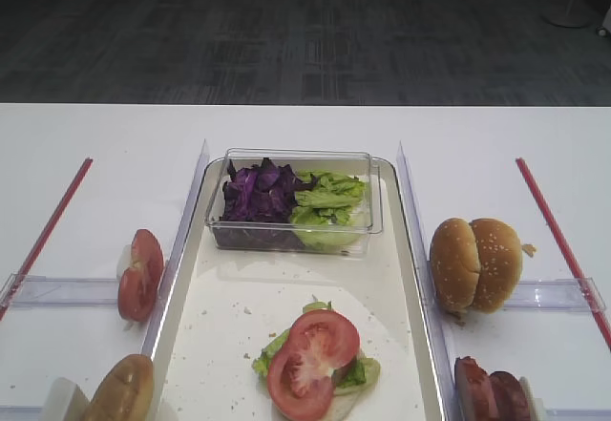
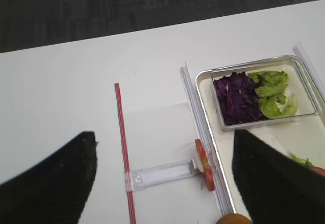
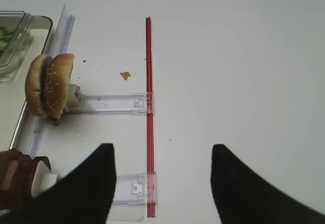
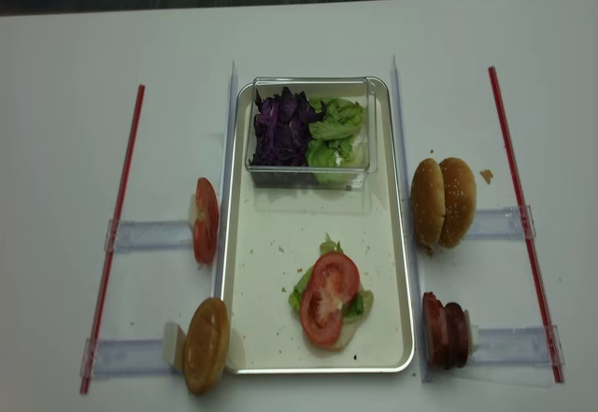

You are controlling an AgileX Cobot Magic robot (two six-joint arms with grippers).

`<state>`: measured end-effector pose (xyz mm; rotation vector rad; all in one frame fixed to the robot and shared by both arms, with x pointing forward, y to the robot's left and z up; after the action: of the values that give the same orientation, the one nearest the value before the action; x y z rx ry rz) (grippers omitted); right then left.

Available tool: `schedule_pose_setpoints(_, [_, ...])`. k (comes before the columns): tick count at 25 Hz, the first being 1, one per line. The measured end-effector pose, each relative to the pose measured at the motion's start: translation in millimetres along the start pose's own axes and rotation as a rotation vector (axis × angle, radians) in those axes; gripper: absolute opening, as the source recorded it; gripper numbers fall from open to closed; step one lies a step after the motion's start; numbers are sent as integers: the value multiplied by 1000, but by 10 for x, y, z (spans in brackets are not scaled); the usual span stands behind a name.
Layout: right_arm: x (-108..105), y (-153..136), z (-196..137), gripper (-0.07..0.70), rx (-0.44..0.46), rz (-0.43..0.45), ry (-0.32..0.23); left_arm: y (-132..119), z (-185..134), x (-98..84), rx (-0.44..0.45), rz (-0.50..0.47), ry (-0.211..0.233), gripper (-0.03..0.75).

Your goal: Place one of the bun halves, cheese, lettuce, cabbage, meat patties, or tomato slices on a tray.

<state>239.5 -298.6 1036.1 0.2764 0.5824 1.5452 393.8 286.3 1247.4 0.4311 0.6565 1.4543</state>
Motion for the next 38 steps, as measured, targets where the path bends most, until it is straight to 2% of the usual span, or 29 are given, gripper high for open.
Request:
schedule_pose_setpoints(3, [0, 0, 0, 445, 0, 0, -18, 130, -199, 30, -14, -2, 0, 508])
schedule_pose_setpoints(9, [0, 0, 0, 445, 0, 0, -18, 375, -684, 106, -52, -9, -2, 508])
schedule_pose_setpoints(16, [0, 0, 0, 445, 0, 0, -18, 467, -1269, 203, -71, -12, 4, 510])
schedule_pose_setpoints(23, [0, 0, 0, 445, 0, 0, -18, 360, -1731, 285, -52, -10, 30, 510])
schedule_pose_setpoints(30, [0, 0, 0, 445, 0, 0, -18, 208, -2085, 350, -28, -5, 31, 510])
schedule_pose_setpoints(38, [0, 0, 0, 445, 0, 0, -18, -67, -2399, 412, 52, 10, 57, 510])
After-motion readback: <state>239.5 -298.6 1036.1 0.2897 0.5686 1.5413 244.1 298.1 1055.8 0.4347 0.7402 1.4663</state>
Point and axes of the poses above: a point on each arm's last joint axis where the gripper is mounted, y pointing back along that axis away from the gripper, x along the wrist's bending axis when the last joint is at zero, z = x × y, the point moved 1 cm from there along -y, pointing out along that axis toward the gripper, and after that the axes turned 11 degrees about y, right-handed, at the moved point
